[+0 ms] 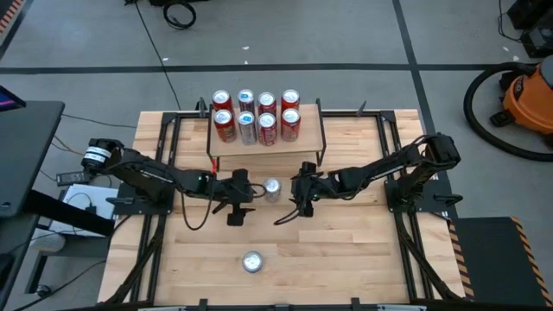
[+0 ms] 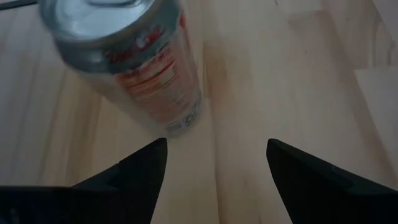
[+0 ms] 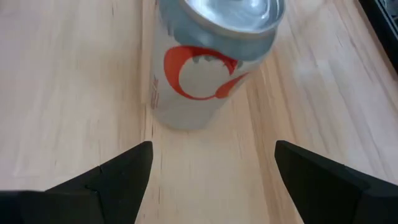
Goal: Place canned beverage on shelf
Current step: Put the red silver soda can on the shelf
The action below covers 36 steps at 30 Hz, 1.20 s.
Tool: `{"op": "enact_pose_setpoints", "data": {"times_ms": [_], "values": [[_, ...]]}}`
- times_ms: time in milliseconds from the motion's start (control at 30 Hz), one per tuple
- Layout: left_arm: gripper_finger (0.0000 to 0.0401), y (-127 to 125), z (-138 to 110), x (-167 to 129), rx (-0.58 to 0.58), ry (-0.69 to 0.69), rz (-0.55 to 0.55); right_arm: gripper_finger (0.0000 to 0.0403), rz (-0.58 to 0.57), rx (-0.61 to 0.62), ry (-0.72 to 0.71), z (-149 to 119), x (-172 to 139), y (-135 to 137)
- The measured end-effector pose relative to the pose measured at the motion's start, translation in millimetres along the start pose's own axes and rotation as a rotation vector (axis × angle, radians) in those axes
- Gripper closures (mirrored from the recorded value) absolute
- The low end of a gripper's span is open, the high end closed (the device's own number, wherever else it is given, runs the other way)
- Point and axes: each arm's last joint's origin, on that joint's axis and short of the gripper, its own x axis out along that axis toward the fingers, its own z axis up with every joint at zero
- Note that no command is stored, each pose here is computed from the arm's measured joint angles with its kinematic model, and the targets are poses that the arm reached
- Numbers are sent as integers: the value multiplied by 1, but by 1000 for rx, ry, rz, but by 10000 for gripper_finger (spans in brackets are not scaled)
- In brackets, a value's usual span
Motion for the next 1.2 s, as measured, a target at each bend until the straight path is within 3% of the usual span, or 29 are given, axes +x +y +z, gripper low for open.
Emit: {"op": "enact_pose_setpoints", "data": {"times_ms": [267, 567, 700, 900, 1200], "values": [[116, 2, -16, -2, 81, -90, 5, 53, 31, -26, -21, 6, -5, -5], [116, 20, -41, -4, 123, -190, 10, 50, 46, 138, -44, 16, -15, -19], [116, 28, -49, -4, 92, -277, 12, 49, 47, 152, -40, 33, -19, -20], [116, 35, -56, -8, -49, -407, 35, 49, 64, 90, -98, 53, -22, -19], [116, 34, -56, -8, -103, -413, 19, 49, 70, 68, -166, 67, -24, -12]]}}
